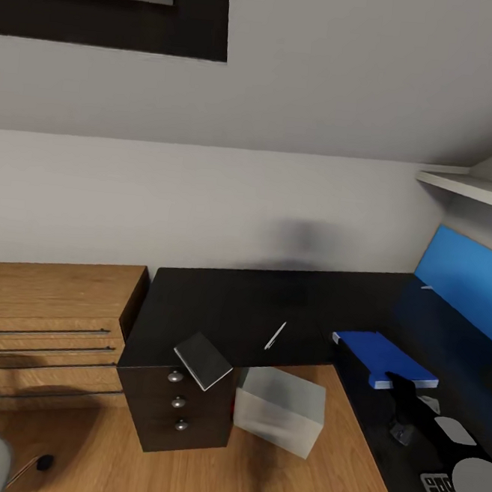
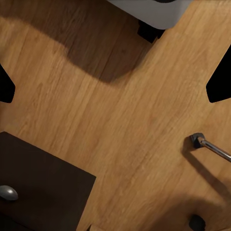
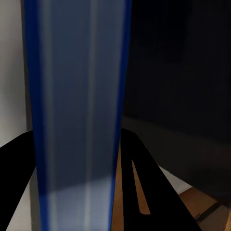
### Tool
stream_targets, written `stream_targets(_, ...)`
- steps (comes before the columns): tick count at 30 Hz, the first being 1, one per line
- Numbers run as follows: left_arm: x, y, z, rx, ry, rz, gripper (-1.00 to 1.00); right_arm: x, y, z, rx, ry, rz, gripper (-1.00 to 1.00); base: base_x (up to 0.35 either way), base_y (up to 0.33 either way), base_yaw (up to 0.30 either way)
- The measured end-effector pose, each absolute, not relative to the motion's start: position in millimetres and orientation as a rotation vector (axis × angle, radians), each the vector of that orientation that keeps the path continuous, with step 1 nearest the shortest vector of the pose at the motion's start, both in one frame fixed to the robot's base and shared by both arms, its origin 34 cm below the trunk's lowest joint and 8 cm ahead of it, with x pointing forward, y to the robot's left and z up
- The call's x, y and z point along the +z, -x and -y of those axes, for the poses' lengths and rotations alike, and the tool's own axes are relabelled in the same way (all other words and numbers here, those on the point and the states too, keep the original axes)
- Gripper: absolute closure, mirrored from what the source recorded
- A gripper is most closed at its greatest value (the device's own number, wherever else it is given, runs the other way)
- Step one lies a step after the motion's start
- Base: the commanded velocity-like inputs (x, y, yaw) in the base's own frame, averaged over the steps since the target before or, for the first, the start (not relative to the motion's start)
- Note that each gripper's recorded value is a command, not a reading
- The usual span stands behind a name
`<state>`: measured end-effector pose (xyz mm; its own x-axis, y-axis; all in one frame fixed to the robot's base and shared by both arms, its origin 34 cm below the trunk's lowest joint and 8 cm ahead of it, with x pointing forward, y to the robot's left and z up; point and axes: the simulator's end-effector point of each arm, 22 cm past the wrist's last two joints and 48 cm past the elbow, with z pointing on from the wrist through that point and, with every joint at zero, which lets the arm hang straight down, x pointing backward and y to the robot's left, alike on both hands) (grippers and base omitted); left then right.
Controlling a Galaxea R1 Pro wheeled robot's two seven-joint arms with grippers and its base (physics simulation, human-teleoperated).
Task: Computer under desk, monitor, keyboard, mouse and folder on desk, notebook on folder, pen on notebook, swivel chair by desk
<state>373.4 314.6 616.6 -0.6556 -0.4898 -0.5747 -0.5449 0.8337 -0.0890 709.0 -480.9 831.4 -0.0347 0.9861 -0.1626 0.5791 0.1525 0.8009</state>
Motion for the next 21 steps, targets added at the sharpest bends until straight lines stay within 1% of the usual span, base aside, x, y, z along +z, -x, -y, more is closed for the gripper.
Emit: stream_targets(21, 605, -376, -315, 0.121, 0.756, -2.410, -1.00, 819, -712, 484, 0.687, -1.516, -1.696, 1.00, 0.000, 0.000, 0.000)
